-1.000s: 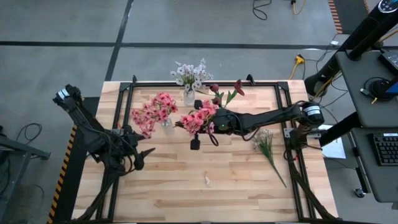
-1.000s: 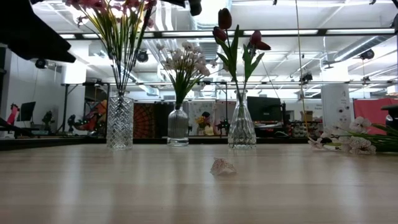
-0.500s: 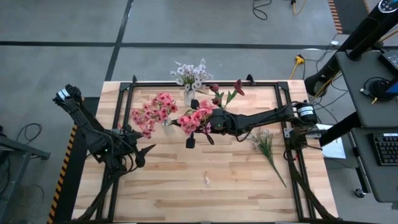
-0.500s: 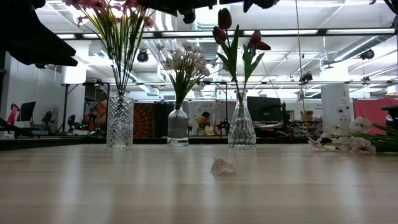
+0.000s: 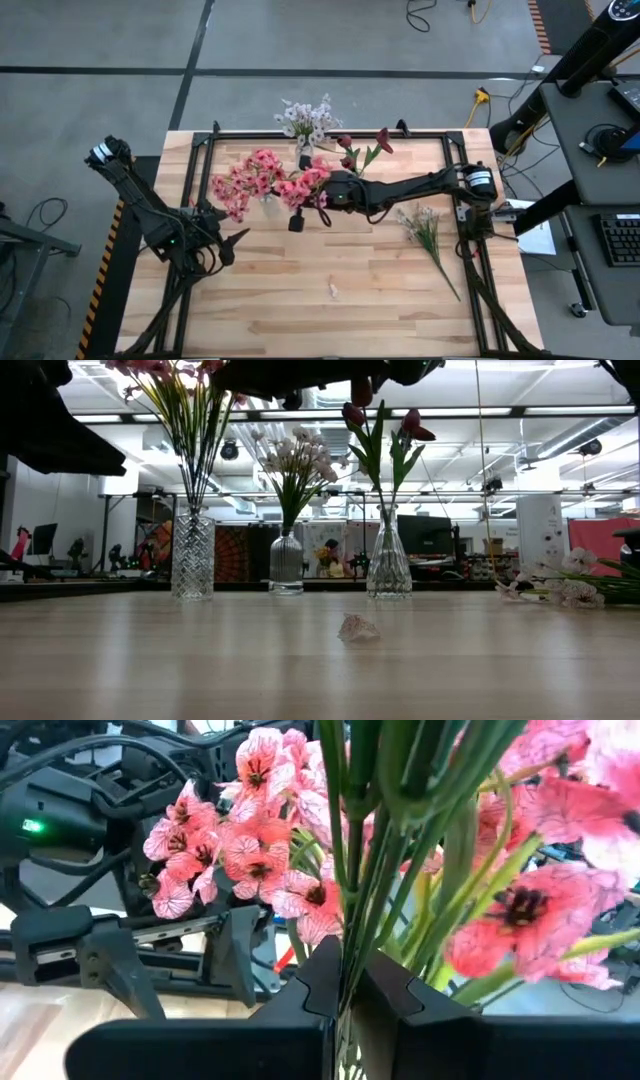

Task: Sort flowers into vase by color
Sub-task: Put the pink flower into the bottom left transparent vase

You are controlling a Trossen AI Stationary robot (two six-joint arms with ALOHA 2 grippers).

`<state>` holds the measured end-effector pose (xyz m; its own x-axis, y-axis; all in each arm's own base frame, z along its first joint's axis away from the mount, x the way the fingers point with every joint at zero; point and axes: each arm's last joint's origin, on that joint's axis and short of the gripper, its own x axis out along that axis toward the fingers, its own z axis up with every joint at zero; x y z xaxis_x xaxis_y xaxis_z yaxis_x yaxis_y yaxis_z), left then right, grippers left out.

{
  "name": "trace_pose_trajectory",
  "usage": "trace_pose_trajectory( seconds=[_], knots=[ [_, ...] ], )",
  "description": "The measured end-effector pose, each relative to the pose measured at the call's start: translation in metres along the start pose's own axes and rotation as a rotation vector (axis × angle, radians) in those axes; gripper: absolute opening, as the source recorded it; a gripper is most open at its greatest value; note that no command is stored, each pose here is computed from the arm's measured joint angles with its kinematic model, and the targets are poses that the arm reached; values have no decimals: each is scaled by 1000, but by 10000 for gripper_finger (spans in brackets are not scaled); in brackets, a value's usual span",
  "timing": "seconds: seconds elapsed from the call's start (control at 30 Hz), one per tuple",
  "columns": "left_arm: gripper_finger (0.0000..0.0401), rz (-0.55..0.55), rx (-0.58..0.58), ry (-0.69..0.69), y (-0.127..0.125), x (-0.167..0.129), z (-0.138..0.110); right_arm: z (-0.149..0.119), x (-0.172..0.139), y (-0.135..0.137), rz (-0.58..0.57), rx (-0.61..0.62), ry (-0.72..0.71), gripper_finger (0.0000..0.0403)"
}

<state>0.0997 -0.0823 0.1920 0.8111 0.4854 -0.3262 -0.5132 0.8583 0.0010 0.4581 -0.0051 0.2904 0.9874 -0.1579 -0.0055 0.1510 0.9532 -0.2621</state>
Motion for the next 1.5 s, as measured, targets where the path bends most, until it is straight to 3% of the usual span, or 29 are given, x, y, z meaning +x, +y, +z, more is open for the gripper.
trace_pose_trajectory(
  seconds=[1.5],
  knots=[
    [274,23,24,-30,2,0,0,-5,1,-2,4,-30,42,13]
  ],
)
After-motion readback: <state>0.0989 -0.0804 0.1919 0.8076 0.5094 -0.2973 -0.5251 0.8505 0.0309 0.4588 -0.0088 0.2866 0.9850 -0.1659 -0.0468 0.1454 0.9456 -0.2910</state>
